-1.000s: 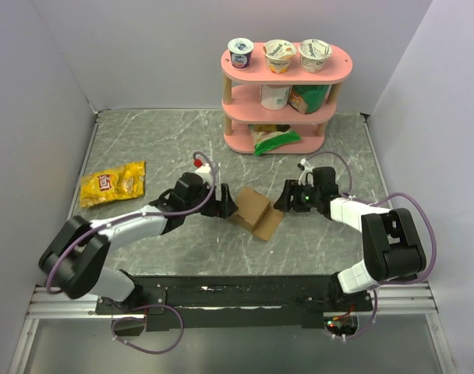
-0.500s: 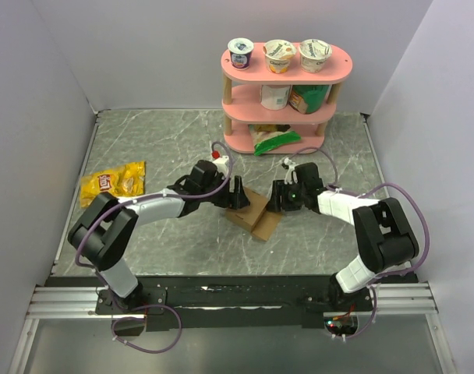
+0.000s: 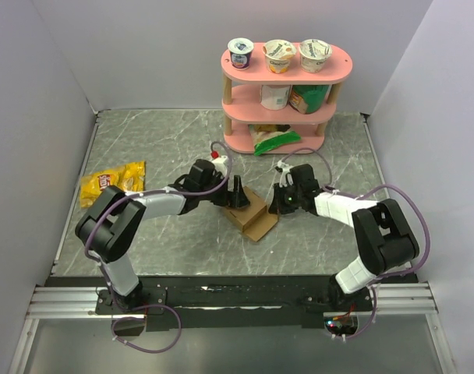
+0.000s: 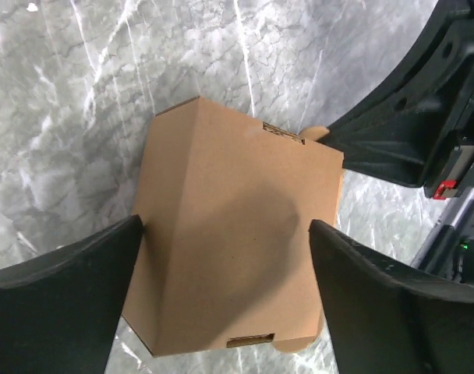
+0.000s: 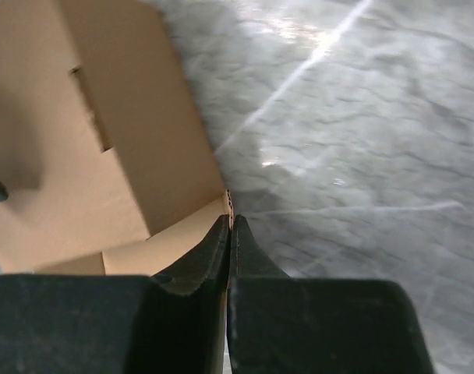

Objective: Fold the paper box

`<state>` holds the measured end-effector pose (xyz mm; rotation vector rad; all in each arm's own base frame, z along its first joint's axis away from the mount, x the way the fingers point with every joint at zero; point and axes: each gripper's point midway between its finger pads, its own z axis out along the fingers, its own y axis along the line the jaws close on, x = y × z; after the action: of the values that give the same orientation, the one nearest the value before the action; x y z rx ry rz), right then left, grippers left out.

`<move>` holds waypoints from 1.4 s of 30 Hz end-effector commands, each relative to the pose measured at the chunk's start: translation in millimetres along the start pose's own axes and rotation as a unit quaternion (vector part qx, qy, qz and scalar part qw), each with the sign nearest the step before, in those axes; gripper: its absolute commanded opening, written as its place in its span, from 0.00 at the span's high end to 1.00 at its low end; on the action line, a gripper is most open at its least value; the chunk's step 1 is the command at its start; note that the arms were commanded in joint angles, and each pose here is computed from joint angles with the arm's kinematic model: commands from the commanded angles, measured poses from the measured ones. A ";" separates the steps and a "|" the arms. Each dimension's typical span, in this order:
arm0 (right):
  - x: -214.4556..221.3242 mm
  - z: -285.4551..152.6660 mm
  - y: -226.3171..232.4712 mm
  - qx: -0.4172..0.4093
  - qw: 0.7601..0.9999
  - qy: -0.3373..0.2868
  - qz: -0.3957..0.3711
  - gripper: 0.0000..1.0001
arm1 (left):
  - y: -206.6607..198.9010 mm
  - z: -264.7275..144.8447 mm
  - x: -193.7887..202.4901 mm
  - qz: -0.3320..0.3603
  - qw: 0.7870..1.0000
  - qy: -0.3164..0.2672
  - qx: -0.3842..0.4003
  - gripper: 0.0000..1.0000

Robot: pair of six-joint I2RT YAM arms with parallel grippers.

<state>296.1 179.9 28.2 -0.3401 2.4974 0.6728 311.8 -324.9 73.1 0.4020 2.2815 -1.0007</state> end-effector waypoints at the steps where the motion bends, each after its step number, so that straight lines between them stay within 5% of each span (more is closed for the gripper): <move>1: -15.8 -8.0 17.2 -0.015 0.998 -0.040 -0.047 1.00 | -18.4 -26.8 -26.3 -0.010 0.997 -0.045 0.065 0.04; 10: -57.5 -60.2 70.2 -0.105 0.968 -0.138 -0.182 1.00 | -7.1 -109.0 -76.9 -0.016 0.990 -0.131 0.056 0.04; 17: -78.8 -123.9 118.5 -0.174 0.931 -0.196 -0.255 1.00 | -32.5 -161.4 -96.5 -0.016 0.977 -0.162 0.139 0.04; 32: -90.6 -235.0 192.9 -0.298 0.867 -0.228 -0.328 1.00 | -143.9 -272.1 -67.1 0.251 0.894 -0.227 0.293 0.04; 36: -89.6 -256.1 206.4 -0.330 0.856 -0.217 -0.333 1.00 | -146.6 -283.3 -64.9 0.330 0.875 -0.240 0.261 0.04; 37: -87.3 -260.2 209.8 -0.340 0.851 -0.215 -0.336 1.00 | -136.6 -276.9 -55.9 0.309 0.894 -0.212 0.244 0.04; 42: -72.0 -277.5 224.8 -0.397 0.821 -0.211 -0.352 1.00 | -133.3 -278.1 -57.5 0.319 0.903 -0.181 0.223 0.04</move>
<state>187.2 231.6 339.7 -1.1005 1.5035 1.1457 181.7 -212.1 340.7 0.8993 1.3759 -1.1557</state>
